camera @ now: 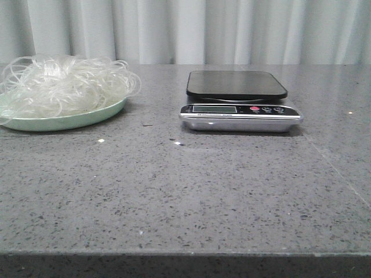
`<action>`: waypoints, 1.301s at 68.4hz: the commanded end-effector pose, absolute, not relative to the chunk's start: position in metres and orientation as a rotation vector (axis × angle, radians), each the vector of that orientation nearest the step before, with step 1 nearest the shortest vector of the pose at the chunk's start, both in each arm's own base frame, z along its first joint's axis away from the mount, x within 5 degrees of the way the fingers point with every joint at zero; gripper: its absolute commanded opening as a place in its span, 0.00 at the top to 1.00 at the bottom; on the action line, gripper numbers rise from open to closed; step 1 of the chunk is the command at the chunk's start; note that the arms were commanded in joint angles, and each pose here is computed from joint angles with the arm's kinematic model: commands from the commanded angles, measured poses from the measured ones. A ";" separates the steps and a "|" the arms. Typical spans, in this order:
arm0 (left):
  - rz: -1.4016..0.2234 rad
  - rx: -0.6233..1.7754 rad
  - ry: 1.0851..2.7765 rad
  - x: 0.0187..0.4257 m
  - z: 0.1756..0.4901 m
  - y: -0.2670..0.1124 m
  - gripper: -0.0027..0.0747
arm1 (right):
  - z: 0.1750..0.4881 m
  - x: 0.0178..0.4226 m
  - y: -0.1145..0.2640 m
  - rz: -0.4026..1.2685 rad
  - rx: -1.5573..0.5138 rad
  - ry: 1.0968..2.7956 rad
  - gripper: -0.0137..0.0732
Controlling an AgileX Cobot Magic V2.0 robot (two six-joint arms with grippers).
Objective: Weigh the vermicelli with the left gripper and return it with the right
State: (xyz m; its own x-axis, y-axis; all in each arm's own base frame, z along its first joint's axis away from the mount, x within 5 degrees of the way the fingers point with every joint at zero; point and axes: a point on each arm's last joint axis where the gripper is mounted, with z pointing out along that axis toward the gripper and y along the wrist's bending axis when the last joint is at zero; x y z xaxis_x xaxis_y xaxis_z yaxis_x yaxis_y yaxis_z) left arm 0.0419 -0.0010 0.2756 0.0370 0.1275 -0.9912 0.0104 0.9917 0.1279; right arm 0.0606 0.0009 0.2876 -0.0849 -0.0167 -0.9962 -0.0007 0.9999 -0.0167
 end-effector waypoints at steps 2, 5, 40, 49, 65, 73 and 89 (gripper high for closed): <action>0.080 0.096 1.397 0.044 0.265 -0.001 0.79 | 0.303 0.061 -0.001 -0.039 -0.009 1.557 0.67; 0.081 0.095 1.390 0.046 0.253 -0.001 0.79 | 0.303 0.061 -0.001 -0.039 -0.009 1.557 0.67; 0.081 0.097 1.443 0.054 0.213 -0.001 0.79 | 0.303 0.061 -0.001 -0.039 -0.009 1.559 0.67; 0.081 0.097 1.443 0.054 0.213 -0.001 0.79 | 0.303 0.061 -0.001 -0.039 -0.009 1.559 0.67; 0.081 0.097 1.443 0.054 0.213 -0.001 0.79 | 0.303 0.061 -0.001 -0.039 -0.009 1.559 0.67; 0.081 0.097 1.443 0.054 0.213 -0.001 0.79 | 0.303 0.061 -0.001 -0.039 -0.009 1.559 0.67; 0.081 0.097 1.443 0.054 0.213 -0.001 0.79 | 0.303 0.061 -0.001 -0.039 -0.009 1.559 0.67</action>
State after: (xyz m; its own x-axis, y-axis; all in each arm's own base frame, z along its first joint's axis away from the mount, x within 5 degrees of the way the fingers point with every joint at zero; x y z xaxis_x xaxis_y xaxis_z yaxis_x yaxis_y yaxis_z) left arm 0.0562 -0.0006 0.2075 0.0340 0.1265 -0.9914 0.0052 0.9919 0.1268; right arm 0.0606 0.0009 0.2878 -0.0829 -0.0167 -0.9964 -0.0005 0.9999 -0.0167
